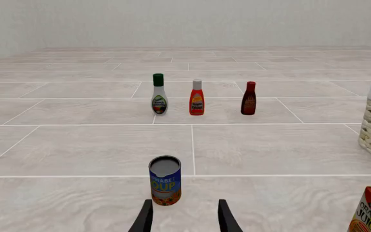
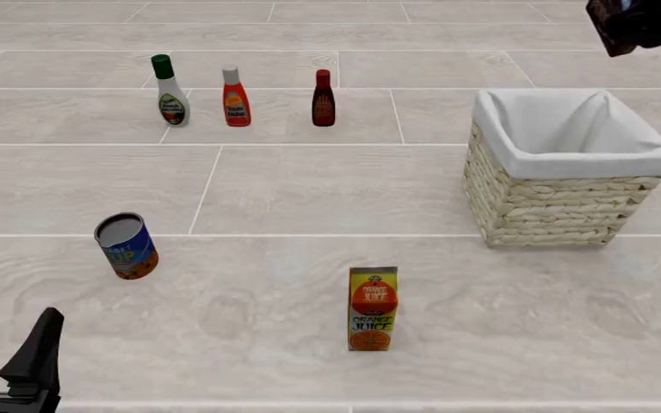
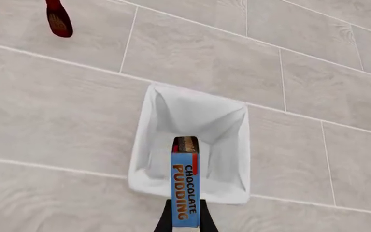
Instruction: Pick the chocolate pudding and place it in the basket.
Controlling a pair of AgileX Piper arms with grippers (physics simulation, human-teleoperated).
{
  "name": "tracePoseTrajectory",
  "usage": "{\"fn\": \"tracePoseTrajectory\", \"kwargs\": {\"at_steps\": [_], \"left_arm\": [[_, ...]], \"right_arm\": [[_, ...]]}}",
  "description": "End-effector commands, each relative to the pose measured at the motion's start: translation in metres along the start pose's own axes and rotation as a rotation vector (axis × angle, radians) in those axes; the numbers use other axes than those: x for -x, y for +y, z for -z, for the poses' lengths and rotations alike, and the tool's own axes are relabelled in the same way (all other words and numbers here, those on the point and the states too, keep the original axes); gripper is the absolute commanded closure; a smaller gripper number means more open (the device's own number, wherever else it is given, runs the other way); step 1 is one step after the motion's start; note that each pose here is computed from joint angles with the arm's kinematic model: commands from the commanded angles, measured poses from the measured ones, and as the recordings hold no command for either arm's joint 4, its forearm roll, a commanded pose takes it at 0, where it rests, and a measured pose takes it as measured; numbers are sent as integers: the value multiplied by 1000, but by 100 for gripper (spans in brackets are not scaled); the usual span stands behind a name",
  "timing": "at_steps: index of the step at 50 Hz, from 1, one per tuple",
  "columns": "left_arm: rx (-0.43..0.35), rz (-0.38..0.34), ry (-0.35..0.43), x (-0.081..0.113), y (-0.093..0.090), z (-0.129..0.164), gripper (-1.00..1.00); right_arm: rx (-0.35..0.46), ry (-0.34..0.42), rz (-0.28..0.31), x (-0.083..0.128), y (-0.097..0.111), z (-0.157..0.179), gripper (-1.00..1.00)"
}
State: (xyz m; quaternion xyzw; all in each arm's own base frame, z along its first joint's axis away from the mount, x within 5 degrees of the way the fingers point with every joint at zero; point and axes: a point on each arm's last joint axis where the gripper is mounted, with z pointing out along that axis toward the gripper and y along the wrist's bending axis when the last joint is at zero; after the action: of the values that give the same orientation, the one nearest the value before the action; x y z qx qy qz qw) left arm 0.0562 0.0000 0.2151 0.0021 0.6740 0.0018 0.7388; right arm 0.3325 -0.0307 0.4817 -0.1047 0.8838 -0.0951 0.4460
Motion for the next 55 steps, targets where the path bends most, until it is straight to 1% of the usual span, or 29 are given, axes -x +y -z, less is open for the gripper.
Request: {"fn": "tracePoseTrajectory", "kwargs": {"at_steps": [1, 11, 18, 19, 20, 24, 27, 29, 30, 34, 41, 55], "left_arm": [[0, 1, 1, 0, 0, 0, -100], [0, 1, 1, 0, 0, 0, -100], [0, 1, 1, 0, 0, 0, -100], [0, 0, 1, 0, 0, 0, -100], [0, 1, 1, 0, 0, 0, -100], [0, 0, 1, 0, 0, 0, -100], [0, 1, 1, 0, 0, 0, -100], [0, 1, 1, 0, 0, 0, -100], [0, 0, 1, 0, 0, 0, -100], [0, 1, 1, 0, 0, 0, -100], [0, 1, 1, 0, 0, 0, -100], [0, 1, 1, 0, 0, 0, -100]], "right_arm": [[-5, 2, -17, 7, -5, -16, 100], [-1, 3, -22, 14, -6, -27, 100], [7, 28, -13, 17, -7, -37, 100], [15, 45, -6, 16, -5, -41, 100], [10, 50, 13, 14, -8, -42, 100], [14, 63, 1, 16, -9, -45, 100], [26, 117, 19, 10, -11, -56, 100], [26, 117, 19, 10, -11, -56, 100], [28, 135, 21, 7, -12, -61, 100], [38, 164, 34, 1, -12, -68, 100], [37, 201, 48, -8, -19, -77, 100], [46, 234, 64, -15, -20, -88, 100]]}}
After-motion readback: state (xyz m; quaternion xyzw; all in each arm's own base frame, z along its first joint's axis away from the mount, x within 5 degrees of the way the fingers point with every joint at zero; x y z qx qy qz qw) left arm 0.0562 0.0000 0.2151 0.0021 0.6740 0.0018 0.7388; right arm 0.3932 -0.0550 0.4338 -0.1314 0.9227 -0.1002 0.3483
